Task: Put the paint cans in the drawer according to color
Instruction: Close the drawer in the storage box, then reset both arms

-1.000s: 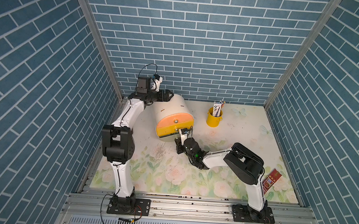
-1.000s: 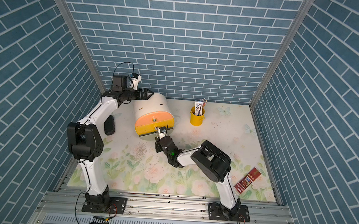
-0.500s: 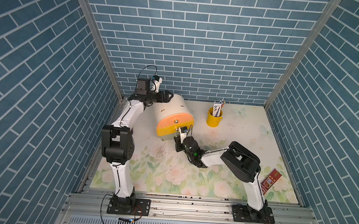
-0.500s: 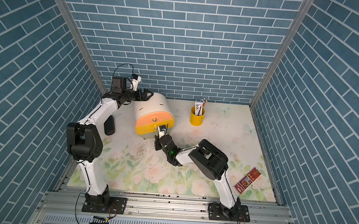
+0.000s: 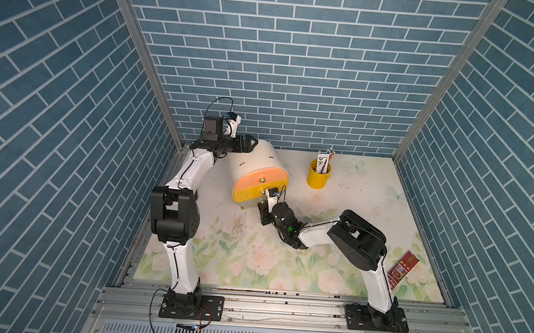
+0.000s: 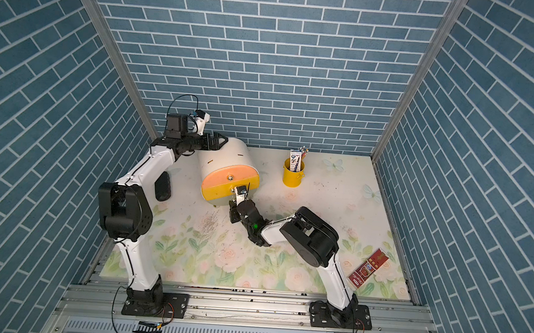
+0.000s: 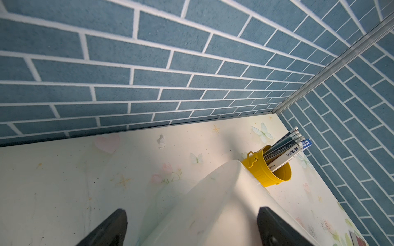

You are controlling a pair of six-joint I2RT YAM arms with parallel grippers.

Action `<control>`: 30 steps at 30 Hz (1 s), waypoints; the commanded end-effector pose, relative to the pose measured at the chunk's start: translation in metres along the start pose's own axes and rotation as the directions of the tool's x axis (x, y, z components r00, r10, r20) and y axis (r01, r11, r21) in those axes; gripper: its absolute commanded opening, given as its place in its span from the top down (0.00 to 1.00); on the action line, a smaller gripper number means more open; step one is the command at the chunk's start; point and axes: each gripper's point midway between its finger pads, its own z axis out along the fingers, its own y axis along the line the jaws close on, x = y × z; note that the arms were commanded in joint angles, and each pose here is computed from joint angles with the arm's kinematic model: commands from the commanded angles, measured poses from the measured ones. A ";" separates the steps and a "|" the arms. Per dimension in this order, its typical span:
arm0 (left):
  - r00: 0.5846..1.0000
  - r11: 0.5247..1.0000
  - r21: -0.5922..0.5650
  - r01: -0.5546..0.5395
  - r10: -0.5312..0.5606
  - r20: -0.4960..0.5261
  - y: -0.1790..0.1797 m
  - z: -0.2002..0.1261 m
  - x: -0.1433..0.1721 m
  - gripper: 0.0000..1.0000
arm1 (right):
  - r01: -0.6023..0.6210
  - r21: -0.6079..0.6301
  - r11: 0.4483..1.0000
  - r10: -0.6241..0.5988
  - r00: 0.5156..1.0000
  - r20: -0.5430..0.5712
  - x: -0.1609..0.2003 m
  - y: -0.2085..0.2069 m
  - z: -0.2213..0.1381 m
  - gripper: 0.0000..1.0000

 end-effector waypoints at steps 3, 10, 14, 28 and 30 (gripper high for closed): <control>0.999 0.997 -0.081 0.015 -0.011 0.046 -0.003 -0.028 -0.019 0.00 | 0.011 0.020 1.000 -0.011 0.999 0.046 -0.027 -0.008 -0.020 0.57; 0.987 0.984 -0.176 -0.019 0.046 0.152 -0.007 -0.063 -0.047 0.00 | 0.029 0.030 0.999 -0.030 0.999 0.041 -0.034 -0.016 -0.057 0.51; 0.961 0.977 -0.214 -0.022 0.080 0.263 -0.018 -0.097 -0.058 0.00 | 0.046 0.061 0.997 -0.050 0.996 0.068 -0.049 -0.024 -0.089 0.48; 0.836 0.867 -0.474 0.155 0.140 0.530 0.002 -0.216 0.008 0.00 | 0.082 0.353 0.932 -0.130 0.985 0.116 -0.096 -0.128 -0.204 0.26; 0.831 0.837 -0.511 0.198 0.133 0.540 0.015 -0.223 0.028 0.00 | 0.023 0.438 0.899 -0.095 0.985 0.145 -0.100 -0.158 -0.226 0.21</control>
